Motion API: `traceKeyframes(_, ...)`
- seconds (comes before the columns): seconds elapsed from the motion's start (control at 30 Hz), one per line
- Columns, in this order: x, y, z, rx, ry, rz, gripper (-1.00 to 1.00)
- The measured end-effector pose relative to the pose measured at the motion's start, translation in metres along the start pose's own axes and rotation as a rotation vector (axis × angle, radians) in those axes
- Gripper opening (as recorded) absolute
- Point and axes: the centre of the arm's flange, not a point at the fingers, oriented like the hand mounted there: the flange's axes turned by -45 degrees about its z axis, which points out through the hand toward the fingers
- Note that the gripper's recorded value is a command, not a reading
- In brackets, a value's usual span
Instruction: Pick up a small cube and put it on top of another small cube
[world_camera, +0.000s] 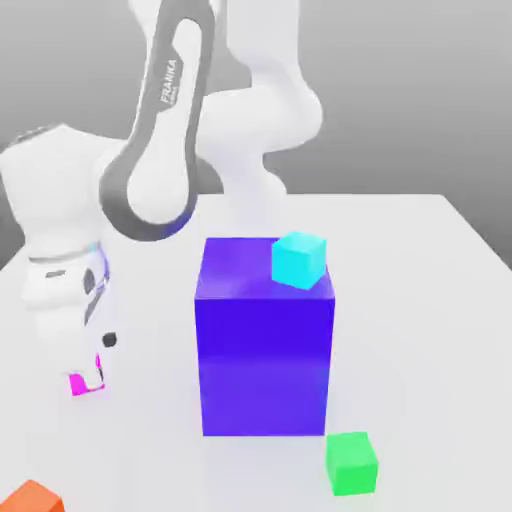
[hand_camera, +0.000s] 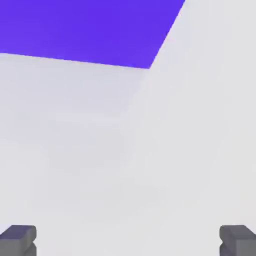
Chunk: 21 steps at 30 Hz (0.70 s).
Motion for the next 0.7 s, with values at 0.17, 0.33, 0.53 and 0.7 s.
traceKeyframes(0.17,-0.014,-0.031,0.005,0.051,-0.049,-0.124,0.00)
traceKeyframes(0.33,-0.026,-0.060,0.005,0.106,-0.098,-0.244,0.00)
traceKeyframes(0.53,-0.035,-0.064,0.025,0.118,-0.122,-0.267,0.00)
traceKeyframes(0.7,-0.037,-0.069,0.057,0.117,-0.114,-0.266,0.00)
